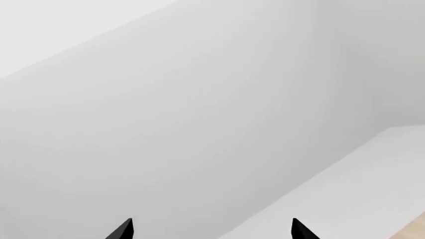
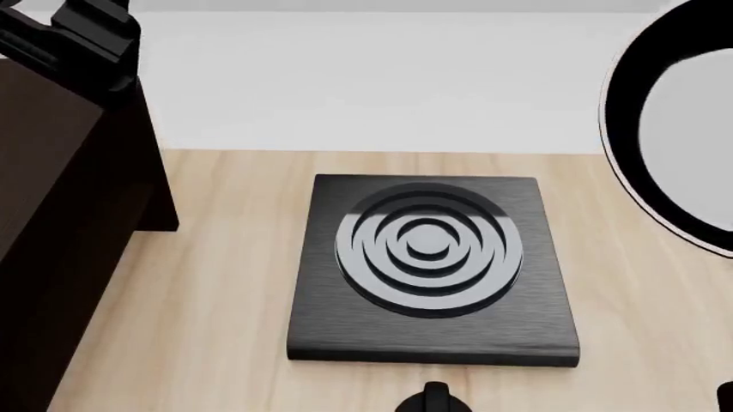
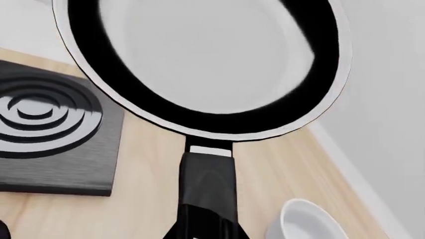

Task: Put the frying pan under the cabinet shelf.

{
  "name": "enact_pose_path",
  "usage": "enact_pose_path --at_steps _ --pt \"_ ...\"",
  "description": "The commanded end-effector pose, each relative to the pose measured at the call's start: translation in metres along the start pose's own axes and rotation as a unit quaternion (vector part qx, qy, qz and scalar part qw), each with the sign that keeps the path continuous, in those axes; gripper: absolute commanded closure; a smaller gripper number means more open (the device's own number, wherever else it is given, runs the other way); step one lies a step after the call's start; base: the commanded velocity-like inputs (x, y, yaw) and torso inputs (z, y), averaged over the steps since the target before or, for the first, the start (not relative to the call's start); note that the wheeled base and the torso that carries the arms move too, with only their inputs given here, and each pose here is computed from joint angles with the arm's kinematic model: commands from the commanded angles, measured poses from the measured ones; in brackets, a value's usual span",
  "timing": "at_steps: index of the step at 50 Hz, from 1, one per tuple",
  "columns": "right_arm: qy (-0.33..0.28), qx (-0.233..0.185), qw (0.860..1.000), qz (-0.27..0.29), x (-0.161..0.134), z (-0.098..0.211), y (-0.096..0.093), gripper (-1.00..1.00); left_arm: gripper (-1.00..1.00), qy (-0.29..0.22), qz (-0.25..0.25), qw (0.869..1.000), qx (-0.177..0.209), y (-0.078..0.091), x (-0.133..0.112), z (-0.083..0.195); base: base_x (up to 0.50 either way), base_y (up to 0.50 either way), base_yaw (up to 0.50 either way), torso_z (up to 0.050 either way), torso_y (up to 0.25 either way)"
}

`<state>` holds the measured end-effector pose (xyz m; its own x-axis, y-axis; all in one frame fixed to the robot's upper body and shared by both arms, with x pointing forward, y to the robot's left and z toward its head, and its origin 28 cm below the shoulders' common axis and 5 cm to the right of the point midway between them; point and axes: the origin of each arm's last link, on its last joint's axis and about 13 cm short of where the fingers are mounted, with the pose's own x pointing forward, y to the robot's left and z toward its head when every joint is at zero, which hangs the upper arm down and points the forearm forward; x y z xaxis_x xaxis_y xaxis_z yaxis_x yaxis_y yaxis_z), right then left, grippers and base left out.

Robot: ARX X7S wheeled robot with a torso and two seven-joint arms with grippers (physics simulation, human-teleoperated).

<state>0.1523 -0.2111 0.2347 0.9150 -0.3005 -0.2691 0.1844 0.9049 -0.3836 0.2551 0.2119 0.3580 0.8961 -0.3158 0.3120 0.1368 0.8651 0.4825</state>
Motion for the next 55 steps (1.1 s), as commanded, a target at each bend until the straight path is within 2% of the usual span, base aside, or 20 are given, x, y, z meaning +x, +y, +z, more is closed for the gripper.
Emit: enact_pose_path --at_steps 1,17,37,45,49,55 --pt "-0.036 -0.020 0.999 -0.032 0.003 0.021 -0.006 1.00 -1.00 -0.001 0.002 1.000 -0.001 0.001 -0.002 -0.001 0.00 0.00 0.00 0.000 0.010" --pt "-0.059 -0.053 0.997 -0.011 0.011 0.048 -0.001 1.00 -1.00 0.001 0.008 1.000 -0.001 0.002 -0.006 0.000 0.00 0.00 0.00 0.001 0.001" --pt "-0.087 -0.090 0.992 0.028 0.017 0.074 0.015 1.00 -1.00 -0.021 0.019 1.000 0.010 0.009 -0.009 0.015 0.00 0.00 0.00 0.001 0.002" --pt "-0.108 -0.100 0.989 0.023 0.009 0.089 0.010 1.00 -1.00 -0.055 0.039 0.997 0.027 0.014 -0.010 0.026 0.00 0.00 0.00 0.000 0.001" --pt "-0.116 -0.103 0.988 0.023 0.006 0.095 0.009 1.00 -1.00 -0.068 0.045 0.996 0.043 0.017 -0.013 0.036 0.00 0.00 0.00 0.003 -0.187" --pt "-0.124 -0.106 0.986 0.025 0.003 0.100 0.008 1.00 -1.00 -0.082 0.054 0.994 0.044 0.023 -0.017 0.049 0.00 0.00 0.00 0.009 -0.233"
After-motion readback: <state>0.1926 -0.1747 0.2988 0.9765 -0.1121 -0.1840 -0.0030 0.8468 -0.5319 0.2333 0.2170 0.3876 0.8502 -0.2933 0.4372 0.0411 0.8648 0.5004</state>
